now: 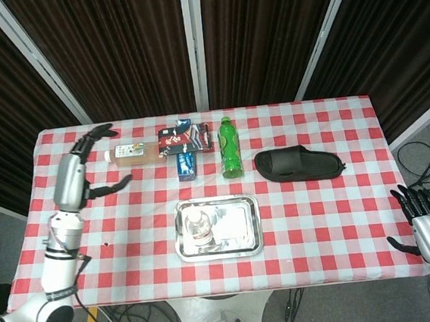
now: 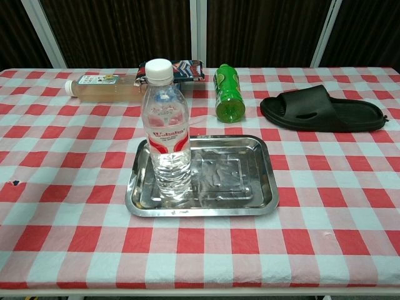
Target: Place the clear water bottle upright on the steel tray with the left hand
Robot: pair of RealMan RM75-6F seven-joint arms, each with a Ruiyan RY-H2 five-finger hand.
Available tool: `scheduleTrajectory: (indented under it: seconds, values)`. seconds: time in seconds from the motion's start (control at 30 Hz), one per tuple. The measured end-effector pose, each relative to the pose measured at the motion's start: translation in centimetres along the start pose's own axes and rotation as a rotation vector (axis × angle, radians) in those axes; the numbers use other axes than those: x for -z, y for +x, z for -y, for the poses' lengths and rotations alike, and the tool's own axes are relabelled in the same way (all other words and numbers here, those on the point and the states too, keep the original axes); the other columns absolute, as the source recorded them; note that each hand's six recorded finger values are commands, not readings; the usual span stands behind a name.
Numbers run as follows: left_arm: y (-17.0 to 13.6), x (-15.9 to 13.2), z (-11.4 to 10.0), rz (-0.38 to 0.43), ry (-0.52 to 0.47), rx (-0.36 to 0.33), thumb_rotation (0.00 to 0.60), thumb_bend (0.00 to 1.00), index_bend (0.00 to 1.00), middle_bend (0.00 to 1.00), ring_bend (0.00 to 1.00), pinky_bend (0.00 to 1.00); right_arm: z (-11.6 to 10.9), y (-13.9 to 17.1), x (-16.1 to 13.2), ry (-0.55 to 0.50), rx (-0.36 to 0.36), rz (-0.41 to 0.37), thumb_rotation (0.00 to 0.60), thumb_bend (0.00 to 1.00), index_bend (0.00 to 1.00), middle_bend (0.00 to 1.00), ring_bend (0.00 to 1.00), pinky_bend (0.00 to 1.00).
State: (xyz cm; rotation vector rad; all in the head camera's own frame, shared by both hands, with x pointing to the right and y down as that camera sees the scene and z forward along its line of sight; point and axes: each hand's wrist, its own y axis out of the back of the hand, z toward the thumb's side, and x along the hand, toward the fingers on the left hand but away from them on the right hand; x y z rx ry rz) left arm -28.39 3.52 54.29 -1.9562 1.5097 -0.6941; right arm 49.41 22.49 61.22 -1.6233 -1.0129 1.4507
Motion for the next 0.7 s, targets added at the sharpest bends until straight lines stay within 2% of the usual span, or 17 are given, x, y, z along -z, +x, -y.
scheduleTrajectory:
  seconds: [0.13, 0.23, 0.33, 0.43, 0.53, 0.7]
  values:
    - [-0.7, 4.7, -3.5, -0.045, 0.224, -0.019, 0.600, 0.31, 0.29, 0.38, 0.26, 0.27, 0.1, 0.1, -0.3, 0.025, 0.002, -0.008, 0.600, 0.09, 0.00, 0.00, 0.00, 0.00]
    - [-2.4, 8.2, -5.8, -0.090, 0.419, -0.003, 0.600, 0.31, 0.30, 0.38, 0.26, 0.26, 0.0, 0.1, -0.5, 0.027, 0.006, -0.008, 0.600, 0.09, 0.00, 0.00, 0.00, 0.00]
    - [-5.0, 11.0, -7.2, -0.144, 0.607, 0.072, 0.600, 0.29, 0.30, 0.35, 0.24, 0.26, -0.1, 0.0, -0.5, 0.023, 0.010, -0.006, 0.600, 0.10, 0.00, 0.00, 0.00, 0.00]
    - [-8.4, 12.6, -7.2, -0.182, 0.722, 0.178, 0.600, 0.27, 0.30, 0.35, 0.24, 0.26, -0.3, 0.0, -0.6, 0.016, 0.013, -0.007, 0.600, 0.09, 0.00, 0.00, 0.00, 0.00]
    - [-12.1, 13.1, -6.5, -0.214, 0.764, 0.260, 0.600, 0.26, 0.30, 0.35, 0.24, 0.25, -0.3, 0.0, -0.8, 0.016, 0.012, -0.011, 0.600, 0.09, 0.00, 0.00, 0.00, 0.00]
    - [-16.1, 13.0, -5.5, -0.259, 0.745, 0.310, 0.600, 0.24, 0.30, 0.35, 0.24, 0.25, -0.1, 0.0, -0.8, 0.018, 0.007, -0.013, 0.600, 0.09, 0.00, 0.00, 0.00, 0.00]
